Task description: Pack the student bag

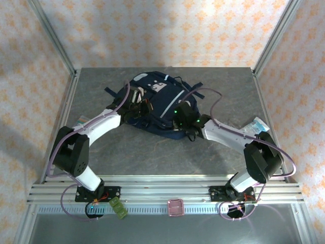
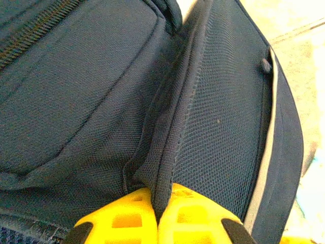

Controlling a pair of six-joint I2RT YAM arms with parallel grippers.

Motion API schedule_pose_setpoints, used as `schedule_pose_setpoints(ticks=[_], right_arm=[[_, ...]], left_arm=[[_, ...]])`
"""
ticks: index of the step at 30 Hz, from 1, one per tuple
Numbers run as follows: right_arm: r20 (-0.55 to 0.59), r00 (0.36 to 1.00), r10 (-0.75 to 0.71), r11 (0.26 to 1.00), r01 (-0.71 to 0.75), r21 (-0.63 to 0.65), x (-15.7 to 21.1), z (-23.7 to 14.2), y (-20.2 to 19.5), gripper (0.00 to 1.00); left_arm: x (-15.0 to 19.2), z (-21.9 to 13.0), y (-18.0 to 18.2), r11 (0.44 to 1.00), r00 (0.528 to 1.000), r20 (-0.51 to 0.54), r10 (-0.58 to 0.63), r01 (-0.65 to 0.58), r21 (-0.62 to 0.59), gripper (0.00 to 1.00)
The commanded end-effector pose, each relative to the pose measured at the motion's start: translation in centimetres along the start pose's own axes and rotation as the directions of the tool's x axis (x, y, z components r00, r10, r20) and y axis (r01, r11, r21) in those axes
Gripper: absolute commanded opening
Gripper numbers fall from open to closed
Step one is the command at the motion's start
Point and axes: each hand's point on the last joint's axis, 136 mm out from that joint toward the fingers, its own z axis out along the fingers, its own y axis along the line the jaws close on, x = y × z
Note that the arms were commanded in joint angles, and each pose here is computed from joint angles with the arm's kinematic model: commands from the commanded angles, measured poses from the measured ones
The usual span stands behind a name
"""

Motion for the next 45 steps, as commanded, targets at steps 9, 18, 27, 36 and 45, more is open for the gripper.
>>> schedule_pose_setpoints(ticks=[9,18,27,36,45], right_arm=[[0.004,0.999,-0.045,0.965,0.044,-0.258,0.8,0.3,9.4,0.00],[0.011,1.000,-0.010,0.956,0.013,-0.293,0.1,1.4,10.8,0.00],[-0.002,1.000,-0.004,0.955,0.003,-0.296,0.6,1.6,10.6,0.00],[-0.007,1.000,0.002,0.963,-0.004,-0.269,0.8,1.6,10.1,0.00],[-0.006,0.998,0.060,0.992,-0.060,-0.106,0.6,2.2,1.9,0.00]], left_arm=[[-8.5,-1.2,-3.0,0.987,0.967,0.201,0.156,-0.148,-0.058,0.51],[-0.6,-3.6,2.6,0.995,0.993,0.116,-0.003,0.015,-0.098,0.55],[4.0,-3.5,1.0,0.995,0.989,0.107,-0.099,0.097,0.025,0.59],[4.1,0.0,1.1,0.996,0.995,0.080,-0.067,0.071,-0.055,0.32],[1.7,-1.1,2.7,0.993,0.989,0.138,-0.047,0.061,-0.099,0.00]])
